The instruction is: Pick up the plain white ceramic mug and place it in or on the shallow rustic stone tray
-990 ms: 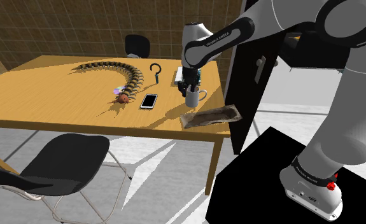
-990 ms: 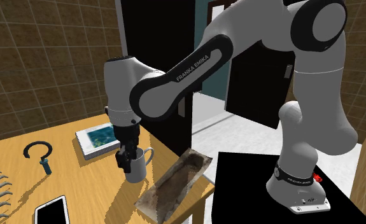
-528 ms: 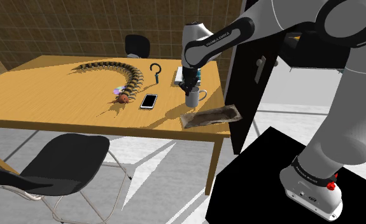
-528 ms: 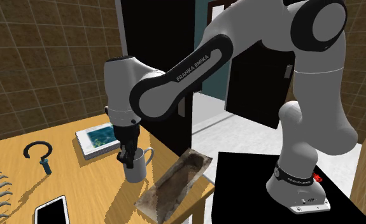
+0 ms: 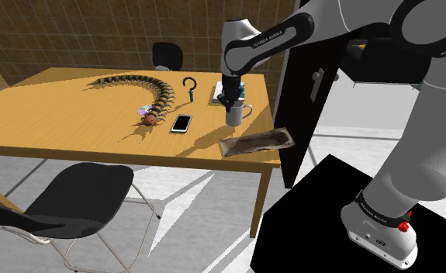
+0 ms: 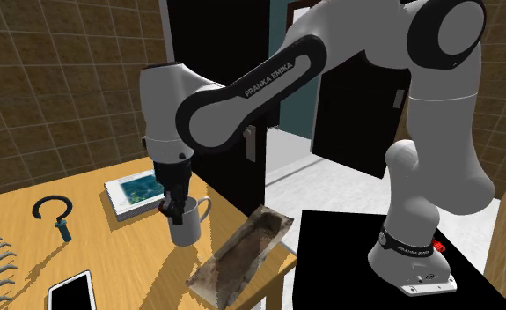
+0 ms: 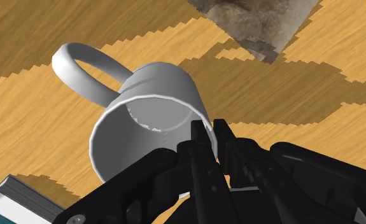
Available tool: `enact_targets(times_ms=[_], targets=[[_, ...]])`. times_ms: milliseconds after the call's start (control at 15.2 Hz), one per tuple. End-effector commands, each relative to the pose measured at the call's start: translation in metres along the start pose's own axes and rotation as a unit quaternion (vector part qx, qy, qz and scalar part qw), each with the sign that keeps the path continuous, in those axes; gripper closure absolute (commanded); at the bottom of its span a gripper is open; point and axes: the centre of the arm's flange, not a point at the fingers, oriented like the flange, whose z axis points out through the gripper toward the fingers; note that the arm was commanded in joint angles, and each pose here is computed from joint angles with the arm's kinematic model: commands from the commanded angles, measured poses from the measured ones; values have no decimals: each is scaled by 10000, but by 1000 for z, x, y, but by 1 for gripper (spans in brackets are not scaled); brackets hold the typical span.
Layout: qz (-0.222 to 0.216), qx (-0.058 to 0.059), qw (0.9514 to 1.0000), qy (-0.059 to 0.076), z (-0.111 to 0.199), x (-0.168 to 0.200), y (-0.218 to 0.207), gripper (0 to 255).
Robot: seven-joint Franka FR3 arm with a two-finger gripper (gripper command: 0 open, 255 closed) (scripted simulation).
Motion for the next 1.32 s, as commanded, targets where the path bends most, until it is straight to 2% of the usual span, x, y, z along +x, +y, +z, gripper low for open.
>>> enact_targets(times_ms=[0,1056,1254], targets=[[0,0,10000,-2,-11,0,1,255],[0,0,10000,-2,-95,5,1,255],[0,0,10000,-2,-107,-33,-3,255]])
